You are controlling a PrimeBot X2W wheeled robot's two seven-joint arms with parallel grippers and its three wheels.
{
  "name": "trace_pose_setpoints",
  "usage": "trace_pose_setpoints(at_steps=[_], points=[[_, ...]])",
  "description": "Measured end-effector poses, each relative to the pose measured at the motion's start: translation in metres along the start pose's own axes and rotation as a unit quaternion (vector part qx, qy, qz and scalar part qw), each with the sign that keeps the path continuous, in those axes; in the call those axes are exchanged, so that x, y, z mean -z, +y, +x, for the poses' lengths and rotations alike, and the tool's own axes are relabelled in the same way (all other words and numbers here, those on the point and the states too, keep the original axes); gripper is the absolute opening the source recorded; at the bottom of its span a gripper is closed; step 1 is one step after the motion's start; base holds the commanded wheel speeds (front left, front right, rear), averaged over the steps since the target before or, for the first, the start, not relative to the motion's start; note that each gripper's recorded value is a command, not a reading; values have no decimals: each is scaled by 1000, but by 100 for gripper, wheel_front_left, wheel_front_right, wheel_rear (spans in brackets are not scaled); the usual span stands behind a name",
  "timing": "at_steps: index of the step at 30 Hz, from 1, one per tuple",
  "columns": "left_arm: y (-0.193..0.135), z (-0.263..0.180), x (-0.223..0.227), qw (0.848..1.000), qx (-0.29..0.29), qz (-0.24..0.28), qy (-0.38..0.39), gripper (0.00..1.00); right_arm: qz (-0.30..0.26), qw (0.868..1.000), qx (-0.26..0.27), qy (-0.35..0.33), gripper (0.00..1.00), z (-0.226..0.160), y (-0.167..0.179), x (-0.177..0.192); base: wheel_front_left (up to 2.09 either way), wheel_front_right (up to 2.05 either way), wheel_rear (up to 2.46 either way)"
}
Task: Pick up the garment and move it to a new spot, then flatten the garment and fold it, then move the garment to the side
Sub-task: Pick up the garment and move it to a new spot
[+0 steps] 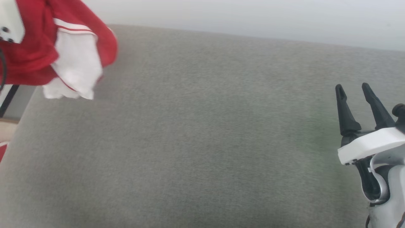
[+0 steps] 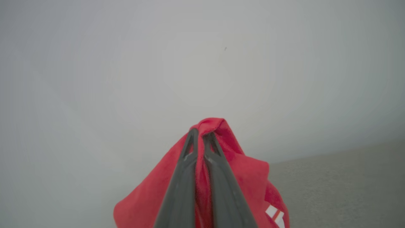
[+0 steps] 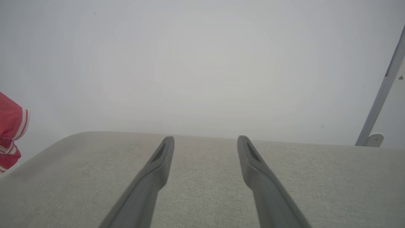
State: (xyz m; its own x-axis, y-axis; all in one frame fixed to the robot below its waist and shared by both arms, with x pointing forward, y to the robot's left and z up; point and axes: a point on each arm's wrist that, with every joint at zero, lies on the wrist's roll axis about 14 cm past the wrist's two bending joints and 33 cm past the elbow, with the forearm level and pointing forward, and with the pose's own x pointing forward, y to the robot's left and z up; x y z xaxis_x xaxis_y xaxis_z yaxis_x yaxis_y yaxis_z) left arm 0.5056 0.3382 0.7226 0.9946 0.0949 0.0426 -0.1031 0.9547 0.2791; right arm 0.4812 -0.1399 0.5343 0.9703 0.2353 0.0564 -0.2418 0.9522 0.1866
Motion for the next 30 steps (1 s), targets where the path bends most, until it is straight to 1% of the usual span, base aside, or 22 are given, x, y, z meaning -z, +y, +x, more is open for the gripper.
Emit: trace_pose_setpoints(at_steps=[1,9,13,14,19,22,25,27,30], points=[[-17,-2,-11,1000,19,8,-6,0,-1,1000,12,-8,100,-5,-7,-6,0,0,0],[-98,-11,-58,993,112,19,-41,0,-5,997,75,-34,100,-36,-45,-24,0,0,0],[-146,-15,-76,984,164,23,-60,0,-8,992,114,-44,100,-56,-69,-32,0,0,0],[-146,-15,-76,984,164,23,-60,0,-8,992,114,-44,100,-56,-69,-32,0,0,0],[-210,-18,-85,969,236,12,-69,0,-8,986,162,-49,100,-80,-97,-33,0,0,0],[-246,-18,-81,958,279,-5,-60,0,-5,981,186,-48,100,-92,-109,-29,0,0,0],[-283,-19,-66,947,319,-11,-39,0,-1,978,202,-42,100,-99,-117,-21,0,0,0],[-310,-24,-46,937,349,-15,-9,0,3,977,211,-35,100,-103,-120,-14,0,0,0],[-337,-30,-8,924,379,-19,44,0,11,975,219,-25,100,-107,-123,-3,0,0,0]])
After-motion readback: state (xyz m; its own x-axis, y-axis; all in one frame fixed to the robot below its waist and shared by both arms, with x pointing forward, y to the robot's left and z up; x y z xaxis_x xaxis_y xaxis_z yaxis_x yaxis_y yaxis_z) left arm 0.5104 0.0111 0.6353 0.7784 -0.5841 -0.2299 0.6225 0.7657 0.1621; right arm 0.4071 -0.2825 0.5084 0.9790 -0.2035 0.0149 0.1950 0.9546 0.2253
